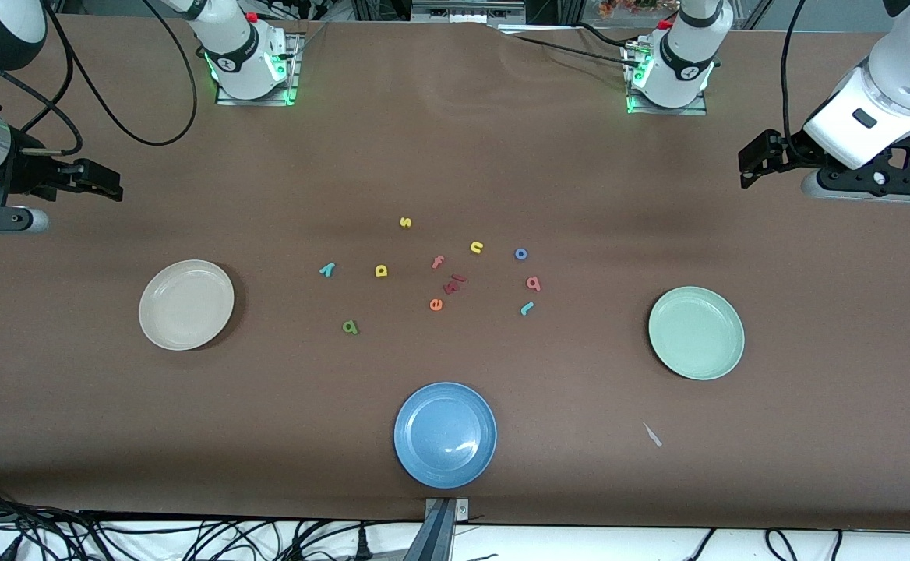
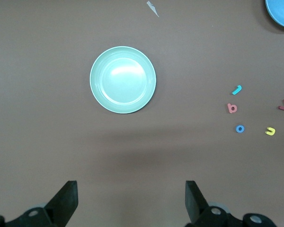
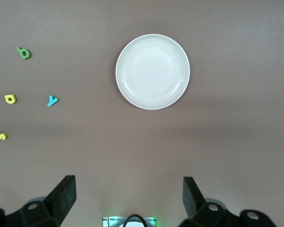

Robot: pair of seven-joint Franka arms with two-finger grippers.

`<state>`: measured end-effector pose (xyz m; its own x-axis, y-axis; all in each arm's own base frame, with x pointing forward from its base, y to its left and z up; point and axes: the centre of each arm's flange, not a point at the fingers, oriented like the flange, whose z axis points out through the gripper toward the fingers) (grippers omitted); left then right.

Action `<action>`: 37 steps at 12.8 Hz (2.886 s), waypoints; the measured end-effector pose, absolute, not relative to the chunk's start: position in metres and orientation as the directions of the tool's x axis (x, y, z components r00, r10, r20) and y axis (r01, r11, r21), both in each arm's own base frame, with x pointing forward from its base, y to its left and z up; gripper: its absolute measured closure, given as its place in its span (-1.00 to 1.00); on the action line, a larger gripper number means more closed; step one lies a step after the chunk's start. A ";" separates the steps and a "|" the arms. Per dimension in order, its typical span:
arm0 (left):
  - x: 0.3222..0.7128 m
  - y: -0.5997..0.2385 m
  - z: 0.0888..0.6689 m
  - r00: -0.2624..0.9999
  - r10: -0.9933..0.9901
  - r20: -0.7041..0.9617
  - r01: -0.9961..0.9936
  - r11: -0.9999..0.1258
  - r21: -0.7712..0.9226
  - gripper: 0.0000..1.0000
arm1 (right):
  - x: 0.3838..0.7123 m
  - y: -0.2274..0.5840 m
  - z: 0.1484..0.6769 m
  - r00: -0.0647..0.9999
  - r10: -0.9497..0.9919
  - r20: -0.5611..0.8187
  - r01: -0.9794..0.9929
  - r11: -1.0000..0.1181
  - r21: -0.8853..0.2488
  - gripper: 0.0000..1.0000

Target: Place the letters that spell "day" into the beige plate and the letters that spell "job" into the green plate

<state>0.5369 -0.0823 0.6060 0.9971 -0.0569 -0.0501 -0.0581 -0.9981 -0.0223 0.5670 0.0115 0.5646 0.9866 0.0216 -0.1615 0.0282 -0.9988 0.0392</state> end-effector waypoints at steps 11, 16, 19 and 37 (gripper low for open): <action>0.537 -0.082 0.606 0.997 -0.057 -0.050 -0.058 -0.998 -0.022 -1.00 | 0.567 0.011 0.565 0.987 0.022 -0.162 0.028 -0.999 0.039 -1.00; 0.541 -0.090 0.600 0.996 -0.071 -0.058 -0.072 -0.997 -0.020 -1.00 | 0.567 0.012 0.565 0.987 0.022 -0.161 0.028 -0.999 0.035 -1.00; 0.556 -0.120 0.569 0.986 -0.123 -0.109 -0.125 -0.992 -0.013 -1.00 | 0.567 0.013 0.564 0.987 0.022 -0.162 0.026 -0.999 0.027 -1.00; 0.567 -0.365 0.263 0.974 0.020 -0.224 0.015 -1.000 -0.025 -0.28 | 0.570 0.150 0.473 0.987 -0.109 -0.122 -0.107 -0.994 0.020 -1.00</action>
<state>0.5669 -0.3650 0.2635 0.9745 0.0203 -0.2235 0.0150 -0.9996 -0.0252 0.5702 0.1496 0.4729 0.9866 -0.1086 -0.1218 -0.1069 -0.9941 0.0201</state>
